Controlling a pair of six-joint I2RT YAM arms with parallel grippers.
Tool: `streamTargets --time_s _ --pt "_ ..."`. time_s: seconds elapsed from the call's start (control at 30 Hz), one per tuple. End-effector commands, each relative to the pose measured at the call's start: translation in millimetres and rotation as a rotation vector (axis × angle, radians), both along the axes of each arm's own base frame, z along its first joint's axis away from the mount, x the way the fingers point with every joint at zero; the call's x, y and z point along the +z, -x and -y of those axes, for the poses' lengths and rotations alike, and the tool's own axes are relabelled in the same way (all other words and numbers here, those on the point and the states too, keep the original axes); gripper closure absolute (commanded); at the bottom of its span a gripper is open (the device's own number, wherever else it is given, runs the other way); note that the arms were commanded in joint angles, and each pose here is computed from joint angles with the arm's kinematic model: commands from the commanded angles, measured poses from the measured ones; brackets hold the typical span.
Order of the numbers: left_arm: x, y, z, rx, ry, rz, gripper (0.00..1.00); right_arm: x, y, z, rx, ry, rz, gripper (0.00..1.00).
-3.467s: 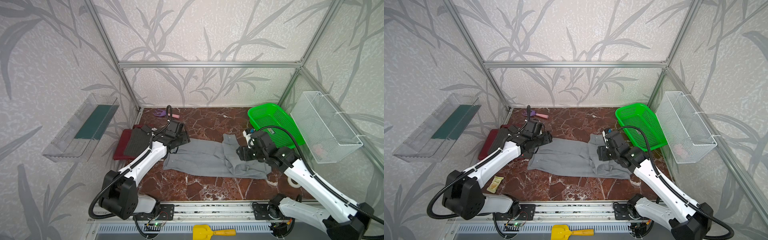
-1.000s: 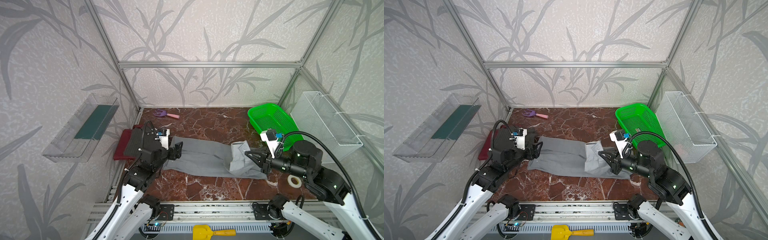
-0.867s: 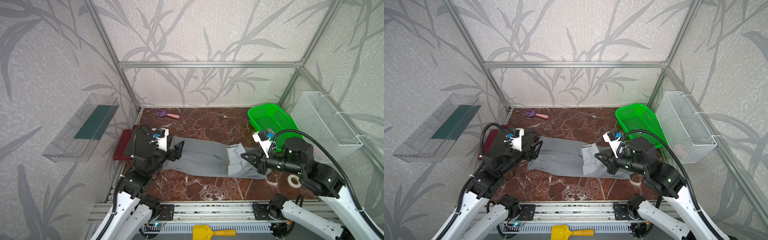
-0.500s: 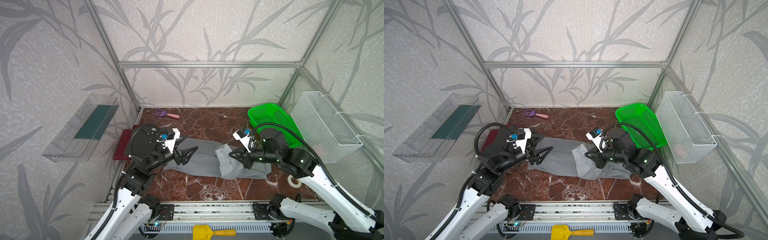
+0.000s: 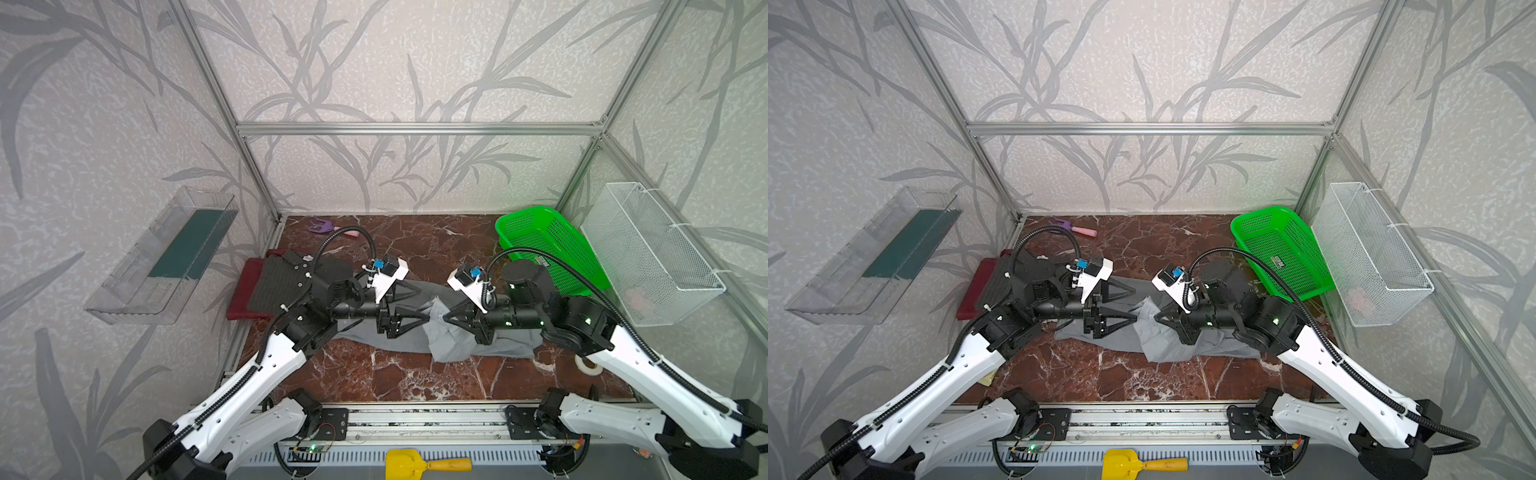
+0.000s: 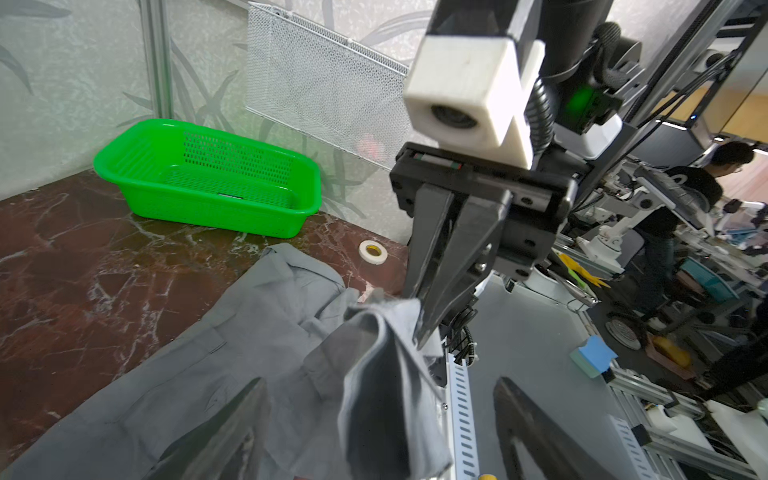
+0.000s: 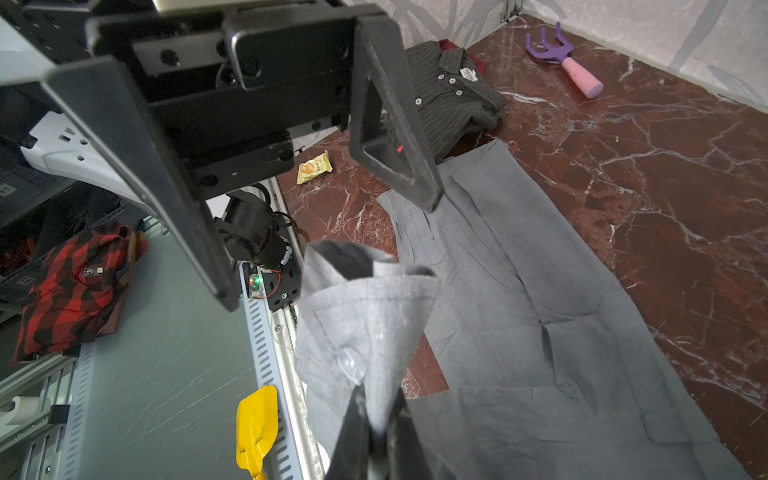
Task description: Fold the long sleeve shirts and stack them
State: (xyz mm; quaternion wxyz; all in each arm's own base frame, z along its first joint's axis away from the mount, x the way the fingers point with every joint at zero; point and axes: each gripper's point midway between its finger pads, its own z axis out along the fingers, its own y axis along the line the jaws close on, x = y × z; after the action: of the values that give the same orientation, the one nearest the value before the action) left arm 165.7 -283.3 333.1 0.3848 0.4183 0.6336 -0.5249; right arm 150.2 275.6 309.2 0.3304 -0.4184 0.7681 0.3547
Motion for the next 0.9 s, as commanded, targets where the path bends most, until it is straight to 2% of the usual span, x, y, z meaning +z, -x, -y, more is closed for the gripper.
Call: streamTargets --time_s 0.0,0.1,0.23,0.33,0.47,0.57,0.67,0.73,0.77,0.83,0.87 --pt "-3 17 9 -0.106 -0.047 -0.031 0.22 5 -1 -6 0.018 0.004 0.049 1.0" --pt "-21 23 12 -0.132 -0.142 -0.038 0.25 5 1 -9 0.031 0.009 0.06 1.0" --pt "-27 22 14 -0.136 -0.185 -0.03 0.31 4 4 -11 0.04 0.025 0.074 1.0" --pt "-29 19 15 -0.123 -0.207 -0.02 0.43 3 6 -11 0.046 0.031 0.08 1.0" --pt "-24 16 16 -0.118 -0.204 -0.011 0.65 1 7 -11 0.049 0.039 0.08 1.0" --pt "-23 16 18 -0.128 -0.198 -0.028 0.76 -2 9 -13 0.059 0.042 0.078 1.0" --pt "-21 14 21 -0.127 -0.193 -0.035 0.98 -3 6 -12 0.038 0.049 0.084 1.0" --pt "-19 11 22 -0.115 -0.185 -0.029 1.0 -2 5 -12 0.028 0.046 0.081 1.0" --pt "-17 9 22 -0.102 -0.177 -0.02 1.0 -1 2 -10 0.005 0.047 0.083 0.97" --pt "-9 -2 21 -0.028 -0.153 0.012 1.0 3 -9 -2 -0.08 0.055 0.107 0.73" --pt "-4 -11 19 0.034 -0.133 0.042 1.0 5 -18 5 -0.142 0.064 0.129 0.68"
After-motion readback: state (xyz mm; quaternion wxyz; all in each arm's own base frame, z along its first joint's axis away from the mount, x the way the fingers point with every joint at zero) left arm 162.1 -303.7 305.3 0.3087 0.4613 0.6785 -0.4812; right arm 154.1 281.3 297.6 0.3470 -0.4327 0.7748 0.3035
